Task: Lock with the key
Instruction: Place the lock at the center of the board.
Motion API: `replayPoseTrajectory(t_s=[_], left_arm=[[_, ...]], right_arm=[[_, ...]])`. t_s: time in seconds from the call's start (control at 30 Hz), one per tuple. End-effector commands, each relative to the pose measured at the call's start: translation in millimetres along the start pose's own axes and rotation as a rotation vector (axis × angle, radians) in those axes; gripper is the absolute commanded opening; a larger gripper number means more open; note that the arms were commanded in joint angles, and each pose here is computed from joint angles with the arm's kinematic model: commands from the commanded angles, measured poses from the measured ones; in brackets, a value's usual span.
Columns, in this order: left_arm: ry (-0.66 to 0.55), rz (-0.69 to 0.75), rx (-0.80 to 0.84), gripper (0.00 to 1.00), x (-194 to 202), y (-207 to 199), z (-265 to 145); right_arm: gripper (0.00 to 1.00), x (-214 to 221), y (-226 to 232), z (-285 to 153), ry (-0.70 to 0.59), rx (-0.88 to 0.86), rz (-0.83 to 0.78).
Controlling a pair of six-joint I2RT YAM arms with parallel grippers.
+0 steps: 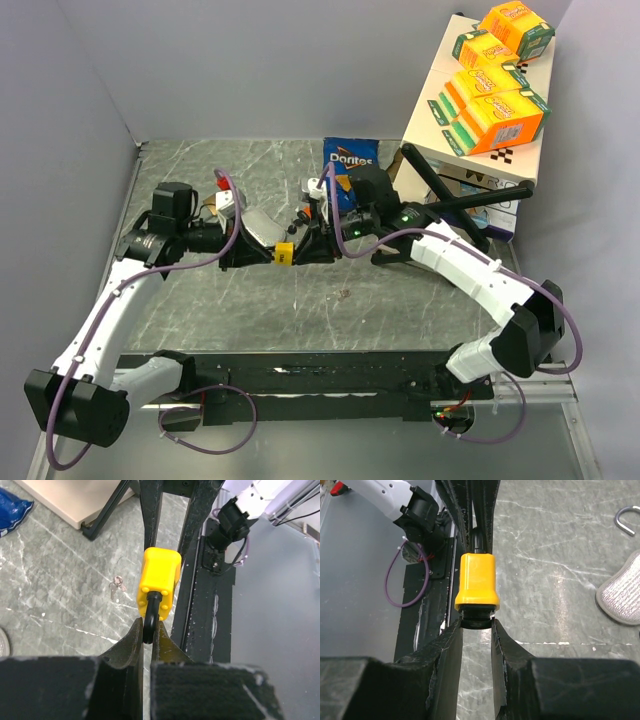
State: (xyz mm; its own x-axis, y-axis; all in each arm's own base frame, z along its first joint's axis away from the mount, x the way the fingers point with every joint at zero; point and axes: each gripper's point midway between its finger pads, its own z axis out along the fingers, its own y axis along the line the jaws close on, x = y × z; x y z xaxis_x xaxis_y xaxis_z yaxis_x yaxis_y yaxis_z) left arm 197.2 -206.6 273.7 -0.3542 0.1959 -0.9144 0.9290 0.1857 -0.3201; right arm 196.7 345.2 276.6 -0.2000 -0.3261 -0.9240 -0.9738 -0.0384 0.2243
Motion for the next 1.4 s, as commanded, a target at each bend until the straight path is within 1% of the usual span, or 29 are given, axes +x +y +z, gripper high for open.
replayPoseTrajectory(t_s=[0.0,0.37,0.67,0.83,0.93,1.03,1.1,1.17,1.27,1.37], left_arm=[[-0.028,0.129,-0.049,0.01,-25.4,11.1,9.7],[-0.013,0.104,-0.091,0.01,-24.6,17.3,20.6],[0.052,0.122,-0.098,0.01,-11.9,21.1,34.6],[0.048,0.119,-0.028,0.01,-10.4,10.3,41.3],[0.034,0.08,0.042,0.01,-10.3,-1.9,43.3],[0.01,0.074,0.09,0.01,-15.2,-9.8,37.9],[-0.004,0.062,0.1,0.01,-17.5,-7.6,27.6],[-0.008,0.045,0.084,0.01,-15.2,0.0,15.5],[-0.014,0.076,0.074,0.01,-20.1,2.7,-1.3],[-0.012,0.082,0.086,0.01,-22.3,1.4,-11.1]], right_arm=[[0.09,-54.9,31.5,9.5,-0.129,-0.158,-0.133],[0.16,-60.4,24.5,20.9,-0.143,-0.155,-0.108],[0.18,-69.1,27.3,26.2,-0.152,-0.184,-0.127],[0.18,-68.5,33.1,31.7,-0.157,-0.207,-0.154],[0.18,-70.4,35.2,32.6,-0.159,-0.212,-0.168],[0.2,-67.4,35.0,28.6,-0.149,-0.204,-0.181],[0.21,-58.3,29.1,23.1,-0.132,-0.184,-0.149],[0.24,-52.0,21.4,12.4,-0.121,-0.153,-0.133],[0.27,-38.9,14.6,-2.5,-0.093,-0.112,-0.129],[0.41,-26.3,11.7,-16.5,-0.069,-0.072,-0.134]])
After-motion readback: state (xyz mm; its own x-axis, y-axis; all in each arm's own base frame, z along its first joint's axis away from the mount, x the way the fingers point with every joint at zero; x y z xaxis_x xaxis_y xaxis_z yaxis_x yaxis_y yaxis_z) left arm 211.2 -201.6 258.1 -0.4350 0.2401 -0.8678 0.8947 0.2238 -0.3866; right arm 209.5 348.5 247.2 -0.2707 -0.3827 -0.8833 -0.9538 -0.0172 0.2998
